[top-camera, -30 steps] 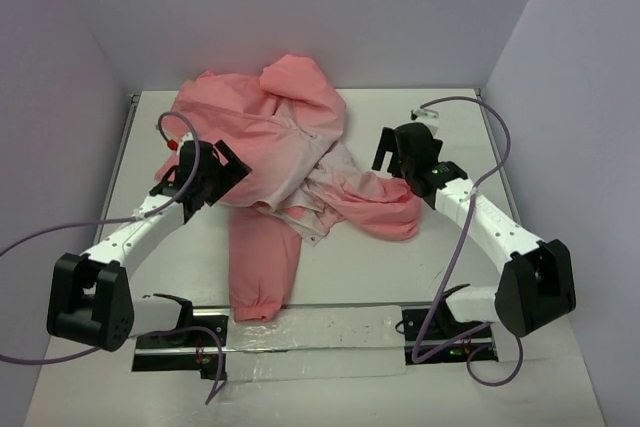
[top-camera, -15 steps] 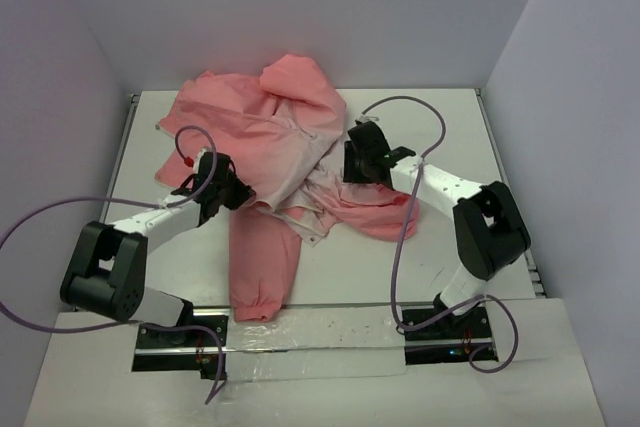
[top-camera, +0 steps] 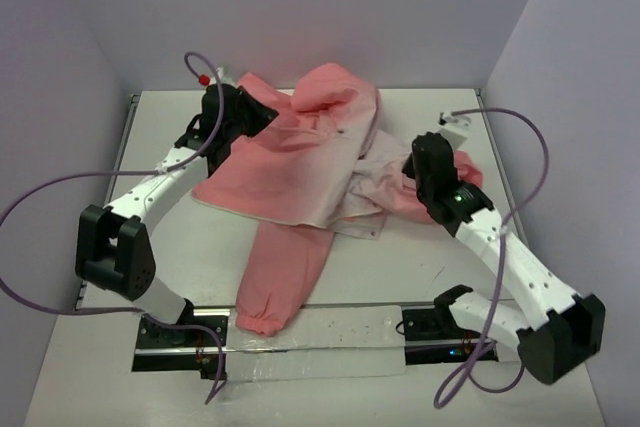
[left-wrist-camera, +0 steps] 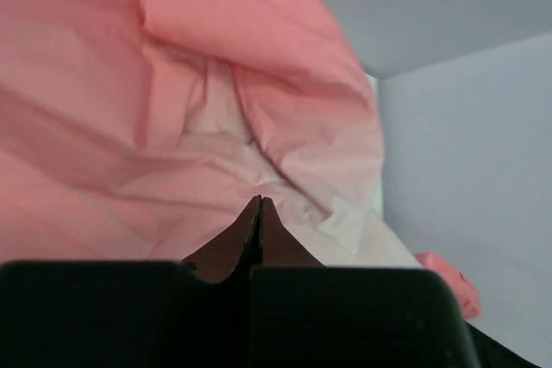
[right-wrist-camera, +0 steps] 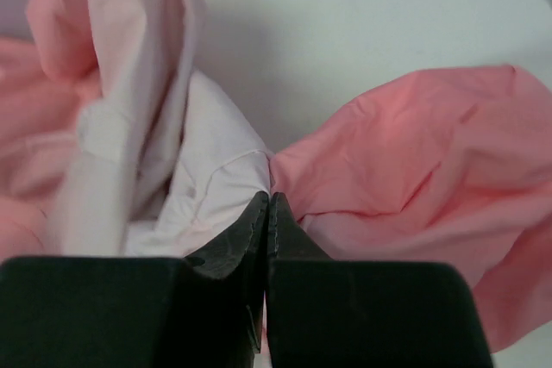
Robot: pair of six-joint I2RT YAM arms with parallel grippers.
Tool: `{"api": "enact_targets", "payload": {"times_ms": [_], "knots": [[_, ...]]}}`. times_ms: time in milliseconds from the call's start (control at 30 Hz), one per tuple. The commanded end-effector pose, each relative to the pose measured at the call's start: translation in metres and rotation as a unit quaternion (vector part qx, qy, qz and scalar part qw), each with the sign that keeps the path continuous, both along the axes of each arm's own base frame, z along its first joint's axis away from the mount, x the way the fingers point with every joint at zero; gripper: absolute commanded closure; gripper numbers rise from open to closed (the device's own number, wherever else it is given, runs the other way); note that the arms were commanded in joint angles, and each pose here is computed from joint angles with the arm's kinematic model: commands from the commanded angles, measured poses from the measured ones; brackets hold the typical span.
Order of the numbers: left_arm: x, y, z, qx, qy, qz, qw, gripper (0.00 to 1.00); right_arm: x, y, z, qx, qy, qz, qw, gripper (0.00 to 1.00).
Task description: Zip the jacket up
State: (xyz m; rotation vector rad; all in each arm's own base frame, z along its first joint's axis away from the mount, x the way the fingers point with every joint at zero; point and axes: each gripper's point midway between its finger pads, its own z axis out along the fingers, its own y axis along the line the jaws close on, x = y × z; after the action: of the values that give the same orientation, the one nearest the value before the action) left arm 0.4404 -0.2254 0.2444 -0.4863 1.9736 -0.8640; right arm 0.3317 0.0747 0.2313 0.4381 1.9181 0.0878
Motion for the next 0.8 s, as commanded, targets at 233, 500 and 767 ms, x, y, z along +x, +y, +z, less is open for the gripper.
{"api": "enact_targets", "payload": {"times_ms": [233,500,767], "knots": [[-0.014,0.029,-0.035,0.076,0.078,0.038,0.993,0.17,-0.015,-0.051,0.004,-0.038,-0.022,-0.080,0.996,0.00],[-0.067,0.125,-0.125,0.100,0.204,0.159,0.961,0.12,-0.018,0.090,0.023,-0.074,-0.044,0.188,0.978,0.00],[-0.079,0.122,-0.210,0.102,0.284,0.159,0.940,0.18,-0.030,0.144,-0.020,-0.116,0.017,0.245,0.962,0.00]]}}
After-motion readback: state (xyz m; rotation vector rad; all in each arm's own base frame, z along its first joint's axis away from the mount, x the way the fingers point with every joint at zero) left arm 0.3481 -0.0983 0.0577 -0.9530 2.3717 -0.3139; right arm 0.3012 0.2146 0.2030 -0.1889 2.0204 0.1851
